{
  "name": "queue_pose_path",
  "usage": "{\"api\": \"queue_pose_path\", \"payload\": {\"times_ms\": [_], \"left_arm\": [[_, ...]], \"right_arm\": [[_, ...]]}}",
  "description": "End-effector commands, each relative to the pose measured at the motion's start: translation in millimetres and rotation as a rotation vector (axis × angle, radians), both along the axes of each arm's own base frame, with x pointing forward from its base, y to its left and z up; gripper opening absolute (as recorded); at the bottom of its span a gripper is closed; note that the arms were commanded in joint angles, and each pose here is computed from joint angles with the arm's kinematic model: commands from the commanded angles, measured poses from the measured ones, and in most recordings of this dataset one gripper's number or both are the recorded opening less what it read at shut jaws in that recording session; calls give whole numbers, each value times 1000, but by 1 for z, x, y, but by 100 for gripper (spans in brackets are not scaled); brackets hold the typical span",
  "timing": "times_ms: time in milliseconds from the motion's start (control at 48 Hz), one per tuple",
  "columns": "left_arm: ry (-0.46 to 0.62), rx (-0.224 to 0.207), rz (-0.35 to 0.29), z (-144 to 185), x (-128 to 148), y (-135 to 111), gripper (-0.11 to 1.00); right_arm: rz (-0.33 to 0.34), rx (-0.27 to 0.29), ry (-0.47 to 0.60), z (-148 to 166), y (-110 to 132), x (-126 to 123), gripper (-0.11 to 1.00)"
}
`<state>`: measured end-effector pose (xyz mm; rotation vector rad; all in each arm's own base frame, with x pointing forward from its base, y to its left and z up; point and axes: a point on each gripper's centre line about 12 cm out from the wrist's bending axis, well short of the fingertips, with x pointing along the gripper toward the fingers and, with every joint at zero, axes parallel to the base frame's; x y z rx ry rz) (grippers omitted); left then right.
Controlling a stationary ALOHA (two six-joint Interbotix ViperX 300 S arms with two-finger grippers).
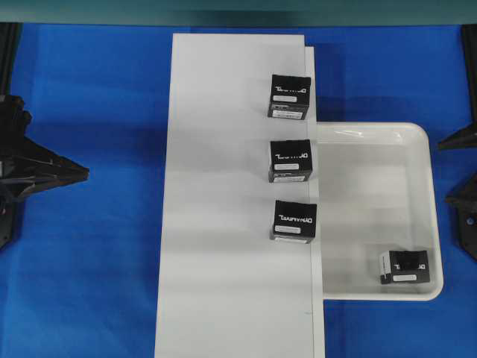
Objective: Place the box from the white plastic tray onto the white base.
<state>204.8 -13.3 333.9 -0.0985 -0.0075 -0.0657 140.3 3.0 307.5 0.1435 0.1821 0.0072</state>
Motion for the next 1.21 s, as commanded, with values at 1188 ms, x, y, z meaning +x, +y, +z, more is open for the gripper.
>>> {"api": "queue_pose_path", "payload": {"times_ms": [1188], "left_arm": [[-11,4,-5,7,1,-1,-7]], "right_arm": [[-20,-13,-31,-3,-3,10,98]]}}
